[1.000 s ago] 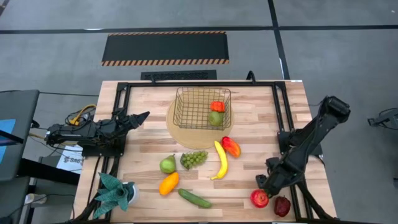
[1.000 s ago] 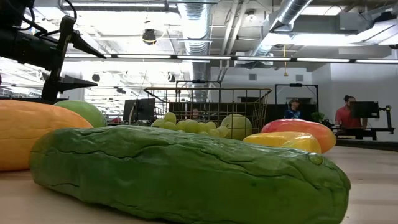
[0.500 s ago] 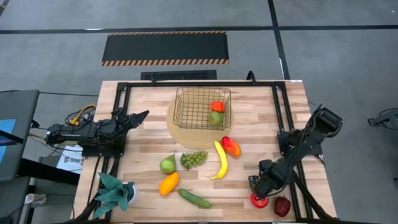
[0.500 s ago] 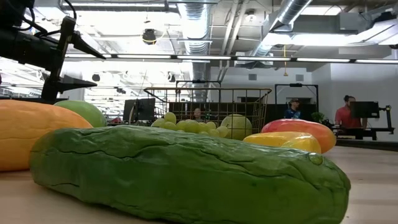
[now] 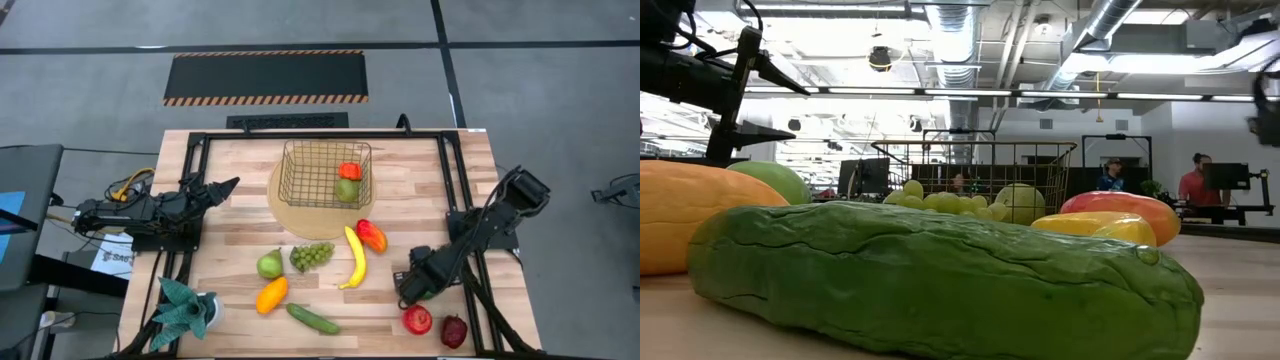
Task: Build produce basket
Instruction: Put the green lime into the wire basket
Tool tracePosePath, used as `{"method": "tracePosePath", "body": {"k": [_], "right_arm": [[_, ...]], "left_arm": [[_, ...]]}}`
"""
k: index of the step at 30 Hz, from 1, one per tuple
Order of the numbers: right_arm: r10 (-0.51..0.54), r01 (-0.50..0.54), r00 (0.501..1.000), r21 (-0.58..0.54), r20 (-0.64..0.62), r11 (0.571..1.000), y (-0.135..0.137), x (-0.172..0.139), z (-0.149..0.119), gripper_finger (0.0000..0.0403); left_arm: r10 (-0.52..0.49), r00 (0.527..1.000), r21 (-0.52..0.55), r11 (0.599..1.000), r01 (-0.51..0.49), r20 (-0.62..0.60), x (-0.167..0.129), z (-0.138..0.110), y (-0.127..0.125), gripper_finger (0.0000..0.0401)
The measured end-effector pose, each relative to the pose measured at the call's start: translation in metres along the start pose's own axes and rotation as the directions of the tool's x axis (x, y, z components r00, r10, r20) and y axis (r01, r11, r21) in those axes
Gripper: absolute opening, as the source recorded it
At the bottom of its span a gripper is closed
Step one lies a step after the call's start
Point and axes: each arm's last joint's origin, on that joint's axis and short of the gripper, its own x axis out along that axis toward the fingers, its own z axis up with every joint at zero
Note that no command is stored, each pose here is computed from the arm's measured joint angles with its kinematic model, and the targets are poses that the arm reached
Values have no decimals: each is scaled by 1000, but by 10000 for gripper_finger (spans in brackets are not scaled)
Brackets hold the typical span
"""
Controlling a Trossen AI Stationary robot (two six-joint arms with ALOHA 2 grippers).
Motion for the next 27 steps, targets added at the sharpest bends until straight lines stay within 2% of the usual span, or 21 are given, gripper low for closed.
{"method": "tracePosePath", "body": {"k": [3,8,12,16,18,21,25,27], "right_arm": [[59,-59,998,-10,28,998,0,-18,19,305],[257,-254,961,-47,99,966,2,-57,61,305],[423,-407,887,-120,185,906,8,-95,100,305],[566,-512,780,-248,267,822,23,-132,145,305],[607,-521,729,-318,318,792,31,-150,167,306],[621,-490,680,-389,391,780,47,-172,202,306],[606,-418,663,-454,440,787,73,-191,242,306],[593,-366,671,-497,445,787,90,-193,257,306]], "left_arm": [[0,1000,-1,1000,0,0,0,0,0,327],[-1,1000,0,1000,1,0,0,0,0,327],[-1,1000,5,1000,1,0,0,0,0,327],[-3,1000,7,1000,3,1,0,0,0,327],[-3,1000,7,1000,3,1,0,0,0,327],[-4,1000,6,1000,4,1,0,0,0,327],[-7,1000,5,1000,7,-4,0,0,-1,327],[-11,1000,5,1000,11,-11,0,0,-1,327]]}}
